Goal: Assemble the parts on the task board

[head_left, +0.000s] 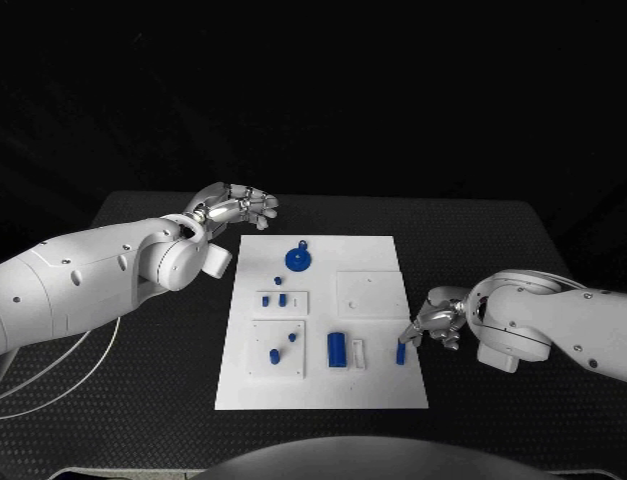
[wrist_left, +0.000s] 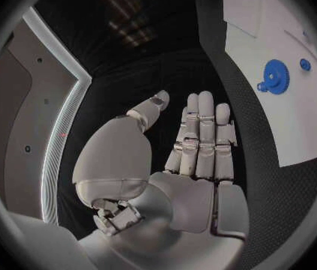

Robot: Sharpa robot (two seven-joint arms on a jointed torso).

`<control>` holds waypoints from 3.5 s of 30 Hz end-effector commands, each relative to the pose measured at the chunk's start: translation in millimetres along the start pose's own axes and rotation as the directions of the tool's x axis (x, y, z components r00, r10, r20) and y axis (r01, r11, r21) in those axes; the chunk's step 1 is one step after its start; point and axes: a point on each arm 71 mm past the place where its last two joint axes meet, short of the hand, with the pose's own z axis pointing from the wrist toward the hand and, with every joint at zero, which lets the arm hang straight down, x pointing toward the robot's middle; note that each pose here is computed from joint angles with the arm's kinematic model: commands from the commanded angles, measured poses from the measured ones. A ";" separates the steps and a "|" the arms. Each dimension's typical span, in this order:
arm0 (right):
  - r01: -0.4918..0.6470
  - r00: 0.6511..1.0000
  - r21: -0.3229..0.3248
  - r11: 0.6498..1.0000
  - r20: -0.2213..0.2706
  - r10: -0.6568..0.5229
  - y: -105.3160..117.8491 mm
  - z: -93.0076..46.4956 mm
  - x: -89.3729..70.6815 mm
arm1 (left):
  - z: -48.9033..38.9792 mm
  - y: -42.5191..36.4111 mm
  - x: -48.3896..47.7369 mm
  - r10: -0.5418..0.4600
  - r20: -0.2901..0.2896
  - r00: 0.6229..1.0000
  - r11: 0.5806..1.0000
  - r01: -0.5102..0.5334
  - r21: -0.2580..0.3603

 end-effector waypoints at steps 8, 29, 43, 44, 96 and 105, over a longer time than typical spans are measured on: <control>0.084 0.996 0.021 0.996 0.006 -0.084 1.6 8.9 12.4 | 0.3 -2.1 4.8 -0.010 -0.026 1.000 1.000 0.010 0.008; 0.265 0.961 -0.026 0.964 0.084 -0.262 29.3 19.5 27.4 | -0.8 -1.8 3.7 -0.011 -0.029 1.000 1.000 0.011 0.005; 0.435 0.885 -0.013 0.900 0.191 -0.425 41.0 24.6 31.5 | -2.3 -1.1 1.3 -0.010 -0.026 1.000 1.000 0.010 0.001; 0.438 0.884 -0.012 0.899 0.191 -0.428 41.4 24.9 31.4 | -2.3 -1.2 1.5 -0.010 -0.027 1.000 1.000 0.010 0.000; -0.224 0.974 -0.086 0.971 -0.040 0.221 48.4 9.8 46.8 | -3.1 -0.8 3.9 -0.006 -0.048 0.999 1.000 0.005 -0.010; -0.215 0.975 -0.078 0.974 -0.079 0.209 52.8 13.6 49.6 | -2.6 -1.6 4.8 -0.006 -0.051 0.999 1.000 0.005 -0.009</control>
